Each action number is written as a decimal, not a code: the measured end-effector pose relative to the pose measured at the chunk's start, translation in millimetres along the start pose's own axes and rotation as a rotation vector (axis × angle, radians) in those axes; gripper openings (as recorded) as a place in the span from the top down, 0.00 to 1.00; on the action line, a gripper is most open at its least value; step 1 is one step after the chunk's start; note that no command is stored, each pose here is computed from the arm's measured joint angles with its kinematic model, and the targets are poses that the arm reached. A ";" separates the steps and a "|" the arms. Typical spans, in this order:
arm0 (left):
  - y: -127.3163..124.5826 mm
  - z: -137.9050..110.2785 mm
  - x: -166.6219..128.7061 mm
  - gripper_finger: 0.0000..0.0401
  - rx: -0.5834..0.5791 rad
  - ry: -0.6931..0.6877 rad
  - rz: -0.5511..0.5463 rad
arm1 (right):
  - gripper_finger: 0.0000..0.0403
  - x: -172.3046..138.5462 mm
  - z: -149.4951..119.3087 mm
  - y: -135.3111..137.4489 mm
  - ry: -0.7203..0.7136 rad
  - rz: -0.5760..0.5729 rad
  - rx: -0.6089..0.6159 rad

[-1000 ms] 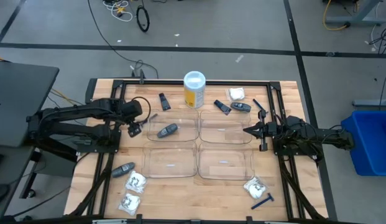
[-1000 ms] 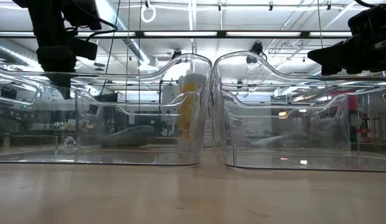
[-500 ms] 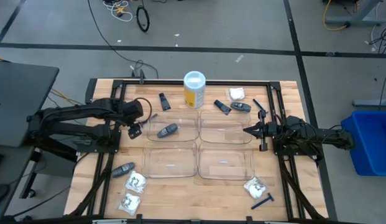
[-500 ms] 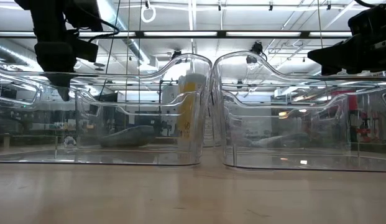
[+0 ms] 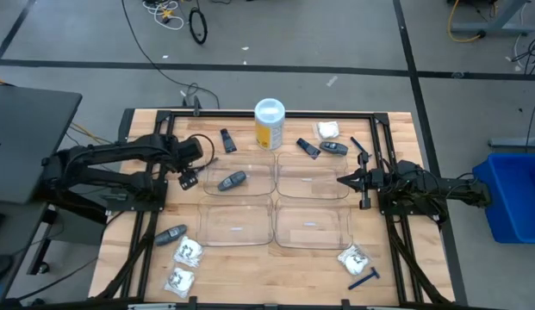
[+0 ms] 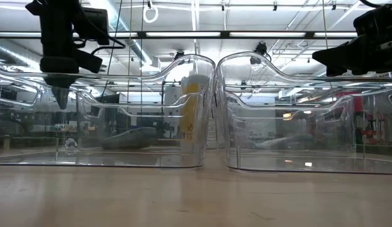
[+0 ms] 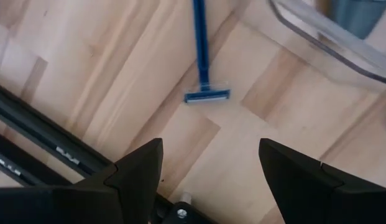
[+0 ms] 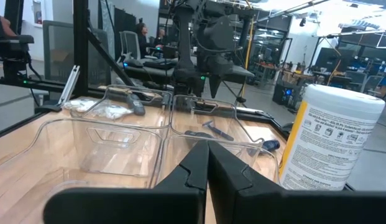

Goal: Pick & Place Travel size toiletries
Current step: Put the left blue shaver into the bottom left transparent bin

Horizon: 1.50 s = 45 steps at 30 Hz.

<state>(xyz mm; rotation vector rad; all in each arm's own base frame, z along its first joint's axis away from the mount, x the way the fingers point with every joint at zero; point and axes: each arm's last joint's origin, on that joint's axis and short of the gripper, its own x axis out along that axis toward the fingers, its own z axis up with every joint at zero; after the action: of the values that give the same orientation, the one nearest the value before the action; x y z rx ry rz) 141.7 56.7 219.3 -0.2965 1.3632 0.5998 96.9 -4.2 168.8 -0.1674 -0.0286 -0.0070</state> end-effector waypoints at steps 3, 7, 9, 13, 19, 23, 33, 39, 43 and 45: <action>4.7 0.8 0.9 0.26 -0.028 0.005 0.003 | 0.97 0.0 0.0 0.0 0.000 0.000 0.000; 9.0 1.8 1.8 0.17 -0.014 0.013 -0.029 | 0.97 0.0 -0.1 0.0 0.000 0.000 0.000; 10.5 3.4 2.2 0.13 -0.006 0.004 -0.052 | 0.97 0.0 -0.1 0.0 0.000 0.000 0.000; 12.4 6.3 2.6 0.09 -0.005 -0.015 -0.101 | 0.97 0.0 -0.1 0.0 0.000 0.000 0.000; 14.3 8.4 3.9 0.09 -0.029 -0.023 -0.087 | 0.97 0.0 -0.1 0.0 0.000 0.000 0.000; 13.3 12.4 12.3 0.10 -0.031 0.031 -0.058 | 0.97 0.0 -0.1 0.0 0.000 0.000 0.000; 14.1 19.6 27.1 0.09 -0.056 0.107 -0.011 | 0.97 0.0 -0.1 0.0 0.000 0.000 0.000; 14.3 20.6 27.4 0.09 -0.053 0.101 -0.039 | 0.97 0.0 0.0 0.0 0.000 0.000 0.000; 13.3 24.4 27.6 0.09 0.010 0.061 -0.070 | 0.97 0.0 -0.1 0.0 0.000 0.000 0.000; 13.5 25.0 27.7 0.09 0.042 0.054 -0.072 | 0.97 0.0 -0.1 0.0 0.001 0.000 0.000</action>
<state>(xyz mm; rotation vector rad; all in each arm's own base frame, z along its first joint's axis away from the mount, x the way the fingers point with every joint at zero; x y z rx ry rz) 157.1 87.4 199.4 -0.3282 1.4094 0.5054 96.9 -4.2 168.6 -0.1674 -0.0280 -0.0069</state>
